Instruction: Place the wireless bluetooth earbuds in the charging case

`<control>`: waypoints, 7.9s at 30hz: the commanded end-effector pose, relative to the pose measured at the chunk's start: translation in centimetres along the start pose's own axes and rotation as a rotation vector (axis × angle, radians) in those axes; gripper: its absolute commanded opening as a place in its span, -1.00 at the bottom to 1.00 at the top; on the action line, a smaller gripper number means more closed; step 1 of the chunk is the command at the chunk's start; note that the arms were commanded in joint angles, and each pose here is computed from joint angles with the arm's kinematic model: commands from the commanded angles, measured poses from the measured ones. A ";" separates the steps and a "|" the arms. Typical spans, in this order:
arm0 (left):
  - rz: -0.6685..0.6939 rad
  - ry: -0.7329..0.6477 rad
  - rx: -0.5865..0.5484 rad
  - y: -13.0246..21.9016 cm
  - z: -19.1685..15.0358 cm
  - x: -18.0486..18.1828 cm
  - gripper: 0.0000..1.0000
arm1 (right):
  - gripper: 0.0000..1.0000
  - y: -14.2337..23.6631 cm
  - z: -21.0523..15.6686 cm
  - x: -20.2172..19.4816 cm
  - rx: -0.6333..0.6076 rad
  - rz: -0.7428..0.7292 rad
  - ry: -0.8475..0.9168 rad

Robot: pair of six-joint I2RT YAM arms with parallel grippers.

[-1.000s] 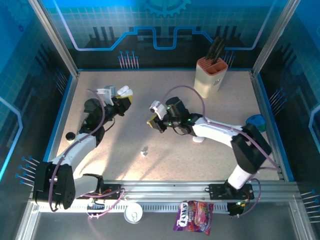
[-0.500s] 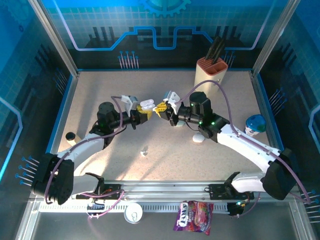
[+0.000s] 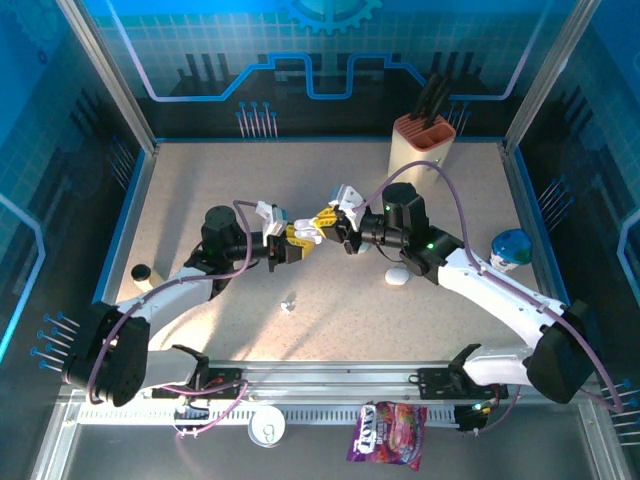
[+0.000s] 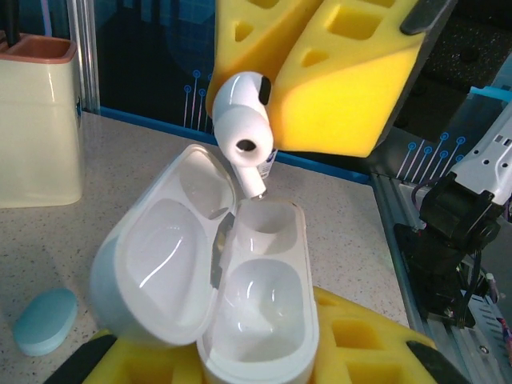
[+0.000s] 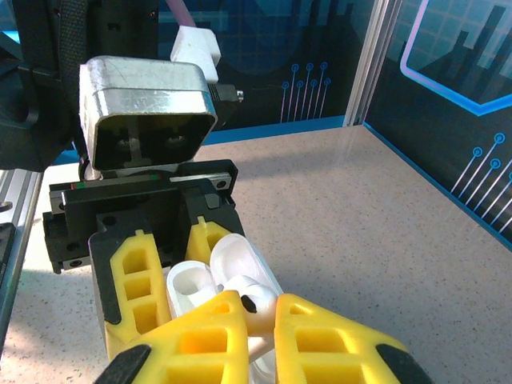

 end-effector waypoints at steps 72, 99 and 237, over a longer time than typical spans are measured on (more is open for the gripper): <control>0.442 -0.032 -0.349 5.9 7.0 5.6 -0.96 | -0.06 -15.4 -19.1 12.7 0.740 0.547 -0.617; 0.437 -0.009 -0.333 5.6 6.4 6.0 -0.95 | -0.20 -12.7 -20.6 11.9 0.844 0.475 -0.570; 0.157 -0.074 0.067 -1.8 -2.1 2.7 -0.92 | 0.06 -0.1 -5.7 -2.3 0.412 0.028 -0.486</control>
Point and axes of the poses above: each hand's point on the last joint's axis, 136 mm out from that joint toward the fingers, its own y axis back along the fingers, its own x axis along the line the jaws close on, z = x × y, the point moved 4 cm from there along y, back along the fingers, and after that the axes turned 5 degrees about y, right-handed, at the moved point
